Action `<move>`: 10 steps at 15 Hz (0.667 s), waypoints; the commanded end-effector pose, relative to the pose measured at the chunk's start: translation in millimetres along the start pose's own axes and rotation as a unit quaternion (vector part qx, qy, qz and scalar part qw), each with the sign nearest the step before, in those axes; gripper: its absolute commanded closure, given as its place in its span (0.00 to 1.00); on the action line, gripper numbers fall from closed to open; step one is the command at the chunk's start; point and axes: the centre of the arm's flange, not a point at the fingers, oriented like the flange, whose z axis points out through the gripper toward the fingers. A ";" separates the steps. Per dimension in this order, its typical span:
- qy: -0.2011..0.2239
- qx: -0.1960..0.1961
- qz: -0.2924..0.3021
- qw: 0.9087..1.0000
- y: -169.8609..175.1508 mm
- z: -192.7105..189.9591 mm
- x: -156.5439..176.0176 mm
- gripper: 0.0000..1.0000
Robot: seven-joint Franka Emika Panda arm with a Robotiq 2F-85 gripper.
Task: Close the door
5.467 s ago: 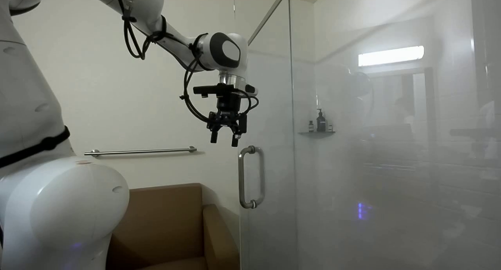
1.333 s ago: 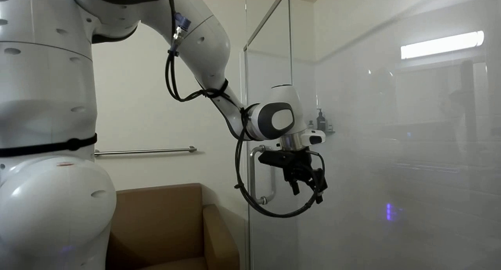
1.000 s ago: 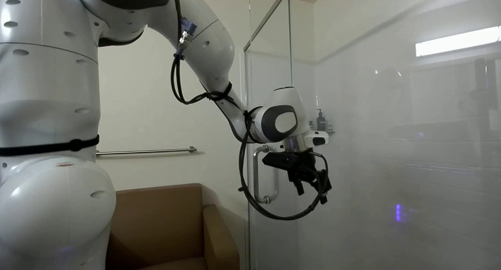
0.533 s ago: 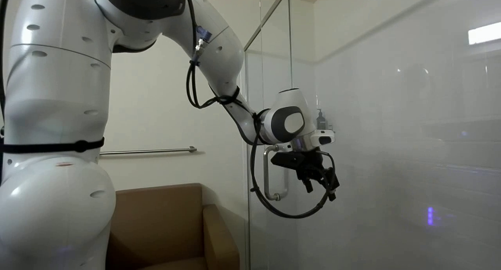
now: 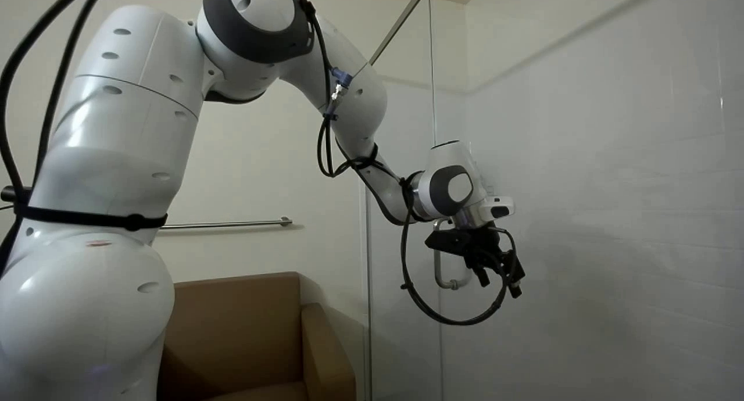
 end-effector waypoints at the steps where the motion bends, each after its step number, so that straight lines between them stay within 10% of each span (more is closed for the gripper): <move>1: 0.003 -0.011 0.015 1.000 -10.6 6.7 12.7 0.00; 6: -0.003 -0.016 0.016 1.000 -14.6 10.8 20.5 0.00; 10: -0.108 -0.024 -0.041 0.993 -9.9 1.4 8.5 0.00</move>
